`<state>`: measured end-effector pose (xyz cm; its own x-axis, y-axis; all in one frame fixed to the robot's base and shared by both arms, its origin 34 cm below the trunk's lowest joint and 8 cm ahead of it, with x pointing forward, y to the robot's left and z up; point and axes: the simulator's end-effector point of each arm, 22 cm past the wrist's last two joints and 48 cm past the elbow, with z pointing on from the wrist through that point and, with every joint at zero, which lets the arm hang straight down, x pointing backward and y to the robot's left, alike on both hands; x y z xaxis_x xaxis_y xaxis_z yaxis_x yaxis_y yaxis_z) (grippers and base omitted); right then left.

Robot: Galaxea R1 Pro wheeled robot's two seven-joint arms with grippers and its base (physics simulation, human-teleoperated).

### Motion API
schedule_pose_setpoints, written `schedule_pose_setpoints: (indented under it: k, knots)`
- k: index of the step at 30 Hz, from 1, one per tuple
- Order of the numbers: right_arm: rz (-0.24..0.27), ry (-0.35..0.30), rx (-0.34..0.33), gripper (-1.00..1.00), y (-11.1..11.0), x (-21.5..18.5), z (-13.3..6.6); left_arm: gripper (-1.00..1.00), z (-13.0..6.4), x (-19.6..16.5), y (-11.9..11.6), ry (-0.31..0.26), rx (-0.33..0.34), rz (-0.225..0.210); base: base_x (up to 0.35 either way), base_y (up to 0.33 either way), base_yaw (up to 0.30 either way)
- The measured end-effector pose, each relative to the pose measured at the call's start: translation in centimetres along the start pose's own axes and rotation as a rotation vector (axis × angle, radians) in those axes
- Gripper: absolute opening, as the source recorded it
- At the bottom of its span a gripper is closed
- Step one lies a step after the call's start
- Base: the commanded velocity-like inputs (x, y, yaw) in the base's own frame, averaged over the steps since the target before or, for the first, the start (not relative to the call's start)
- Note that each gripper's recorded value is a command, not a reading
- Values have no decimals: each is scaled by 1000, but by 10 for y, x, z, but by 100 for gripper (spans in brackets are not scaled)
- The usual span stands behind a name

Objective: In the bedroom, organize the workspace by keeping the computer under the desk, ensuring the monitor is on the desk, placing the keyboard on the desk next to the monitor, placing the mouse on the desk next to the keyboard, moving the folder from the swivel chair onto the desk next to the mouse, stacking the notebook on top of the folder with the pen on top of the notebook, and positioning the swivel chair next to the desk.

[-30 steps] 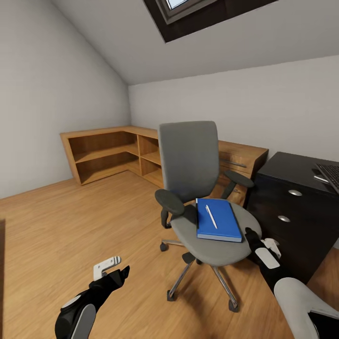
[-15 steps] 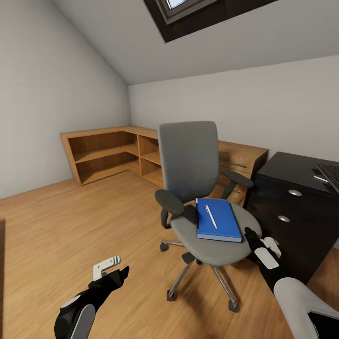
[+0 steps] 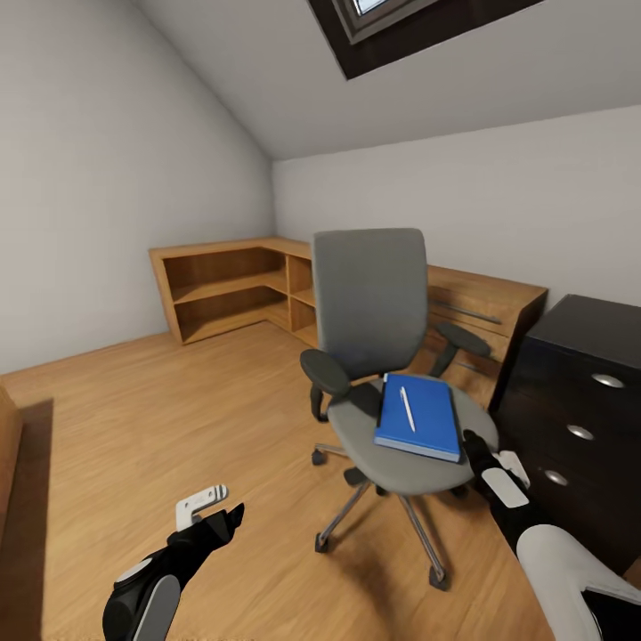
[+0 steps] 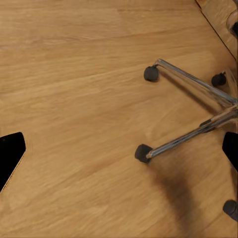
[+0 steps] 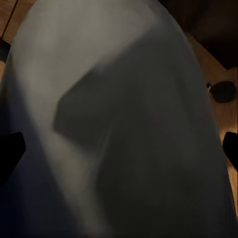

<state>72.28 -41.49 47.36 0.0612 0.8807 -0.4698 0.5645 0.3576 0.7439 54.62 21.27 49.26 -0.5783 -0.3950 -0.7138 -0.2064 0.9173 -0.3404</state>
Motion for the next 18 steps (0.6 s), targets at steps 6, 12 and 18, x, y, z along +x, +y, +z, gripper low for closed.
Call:
schedule_pose_setpoints:
  k: [6,12,18]
  knots:
    - [3,-33,8,100,-4,-6,0,100,0,0,0,1,0,0,0,0,264]
    - [0,3,-3,100,1,1,0,100,0,0,0,1,0,0,0,0,96]
    - [0,4,-5,100,1,2,0,100,1,1,0,2,-1,0,-81,0,10]
